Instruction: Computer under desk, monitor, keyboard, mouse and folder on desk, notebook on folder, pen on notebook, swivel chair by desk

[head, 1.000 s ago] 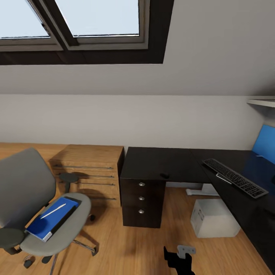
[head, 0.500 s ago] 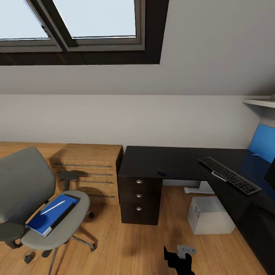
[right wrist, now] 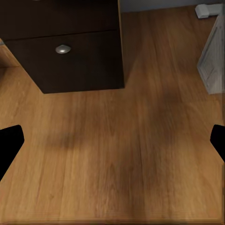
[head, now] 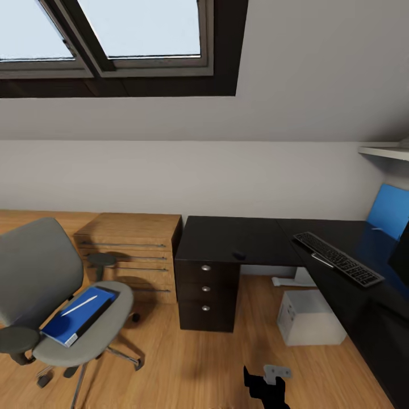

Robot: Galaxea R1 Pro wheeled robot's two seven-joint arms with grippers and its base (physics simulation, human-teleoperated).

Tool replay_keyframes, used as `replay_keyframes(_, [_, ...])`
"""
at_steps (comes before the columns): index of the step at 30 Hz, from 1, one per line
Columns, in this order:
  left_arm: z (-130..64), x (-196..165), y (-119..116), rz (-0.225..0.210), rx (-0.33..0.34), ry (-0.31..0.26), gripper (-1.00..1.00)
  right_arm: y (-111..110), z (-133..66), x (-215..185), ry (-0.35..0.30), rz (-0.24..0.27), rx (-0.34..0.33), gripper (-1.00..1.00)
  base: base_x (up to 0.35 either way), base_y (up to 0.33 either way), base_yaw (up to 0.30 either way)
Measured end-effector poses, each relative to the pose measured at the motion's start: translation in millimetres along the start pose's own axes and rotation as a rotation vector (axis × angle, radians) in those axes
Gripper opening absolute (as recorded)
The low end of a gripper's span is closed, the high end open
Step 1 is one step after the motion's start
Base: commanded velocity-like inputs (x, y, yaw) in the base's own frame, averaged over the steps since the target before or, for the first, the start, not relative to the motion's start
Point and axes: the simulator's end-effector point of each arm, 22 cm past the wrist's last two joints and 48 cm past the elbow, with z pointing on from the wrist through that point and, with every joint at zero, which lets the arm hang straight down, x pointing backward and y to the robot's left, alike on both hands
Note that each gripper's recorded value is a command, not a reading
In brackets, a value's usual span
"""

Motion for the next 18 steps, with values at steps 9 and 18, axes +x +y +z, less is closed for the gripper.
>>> replay_keyframes(9, [0.1,0.2,0.1,0.000,-0.001,0.001,1.00,0.1,0.2,-0.2,-0.001,0.000,-0.001,1.00,-0.314,-0.020,0.000])
replay_keyframes(18, [-0.1,0.2,0.1,0.000,-0.001,0.001,1.00,2.2,-0.2,1.5,0.006,0.004,-0.001,1.00,-0.231,-0.219,0.000])
